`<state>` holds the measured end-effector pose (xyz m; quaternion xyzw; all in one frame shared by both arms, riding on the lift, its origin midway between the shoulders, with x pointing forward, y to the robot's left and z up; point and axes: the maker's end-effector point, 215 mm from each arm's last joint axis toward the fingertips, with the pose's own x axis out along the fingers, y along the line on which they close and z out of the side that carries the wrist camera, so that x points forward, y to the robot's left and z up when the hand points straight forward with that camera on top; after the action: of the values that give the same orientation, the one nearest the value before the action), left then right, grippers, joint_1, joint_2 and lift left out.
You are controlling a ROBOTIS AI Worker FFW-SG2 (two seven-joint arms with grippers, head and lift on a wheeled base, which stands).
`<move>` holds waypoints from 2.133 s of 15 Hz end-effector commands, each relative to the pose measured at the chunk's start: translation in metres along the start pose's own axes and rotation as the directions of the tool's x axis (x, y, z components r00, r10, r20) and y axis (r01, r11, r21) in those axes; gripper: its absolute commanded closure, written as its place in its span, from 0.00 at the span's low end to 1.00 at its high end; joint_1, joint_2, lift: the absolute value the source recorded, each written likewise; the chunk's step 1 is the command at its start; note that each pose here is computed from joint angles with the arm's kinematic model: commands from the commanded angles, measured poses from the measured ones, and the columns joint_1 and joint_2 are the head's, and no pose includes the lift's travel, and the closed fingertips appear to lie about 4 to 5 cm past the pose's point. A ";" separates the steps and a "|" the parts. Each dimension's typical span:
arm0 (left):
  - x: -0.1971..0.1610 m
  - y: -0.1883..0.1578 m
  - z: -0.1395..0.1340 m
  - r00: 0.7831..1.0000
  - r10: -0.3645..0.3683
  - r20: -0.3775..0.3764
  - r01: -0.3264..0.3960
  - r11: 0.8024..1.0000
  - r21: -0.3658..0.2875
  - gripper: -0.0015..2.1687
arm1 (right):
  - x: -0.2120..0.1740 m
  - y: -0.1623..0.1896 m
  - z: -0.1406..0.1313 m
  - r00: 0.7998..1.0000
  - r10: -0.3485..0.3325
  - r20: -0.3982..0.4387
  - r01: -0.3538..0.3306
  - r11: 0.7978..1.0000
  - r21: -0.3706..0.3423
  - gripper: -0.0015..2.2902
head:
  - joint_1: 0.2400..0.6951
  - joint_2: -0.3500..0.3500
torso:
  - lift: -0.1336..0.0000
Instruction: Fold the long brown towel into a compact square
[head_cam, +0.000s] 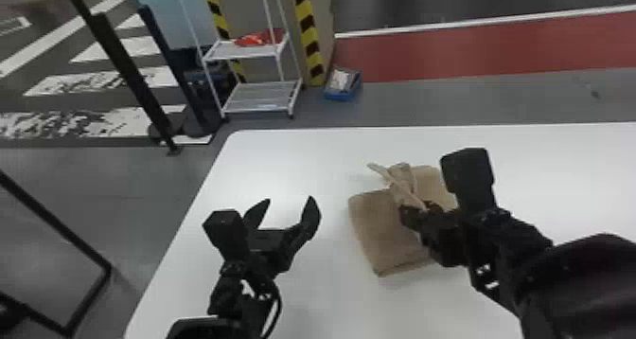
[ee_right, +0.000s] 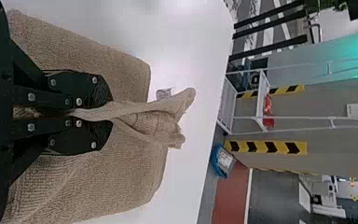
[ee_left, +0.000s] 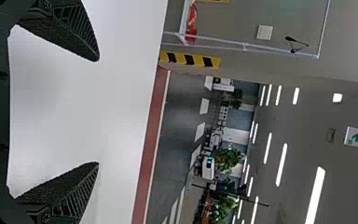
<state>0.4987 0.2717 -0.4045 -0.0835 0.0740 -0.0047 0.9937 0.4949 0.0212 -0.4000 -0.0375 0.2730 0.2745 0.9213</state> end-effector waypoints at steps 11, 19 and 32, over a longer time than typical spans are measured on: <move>-0.001 0.006 0.005 1.000 0.009 0.014 -0.009 1.000 -0.002 0.04 | -0.001 0.060 0.028 0.949 0.252 0.189 -0.268 0.961 0.063 0.46 | 1.00 1.00 | 0.09; 0.006 0.026 0.027 0.998 0.036 0.045 -0.035 0.999 -0.028 0.04 | 0.018 0.129 -0.047 0.945 0.321 -0.056 -0.325 0.942 -0.088 0.89 | 1.00 1.00 | 0.09; 0.011 0.015 0.024 0.999 0.017 0.041 -0.016 0.999 -0.035 0.04 | -0.044 -0.020 -0.096 0.989 0.054 -0.138 -0.041 0.995 0.095 0.89 | 1.00 1.00 | 0.09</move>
<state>0.5128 0.2945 -0.3849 -0.0971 0.0547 0.0085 0.9937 0.4256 -0.0102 -0.4591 -0.0089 0.3492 0.3018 0.8871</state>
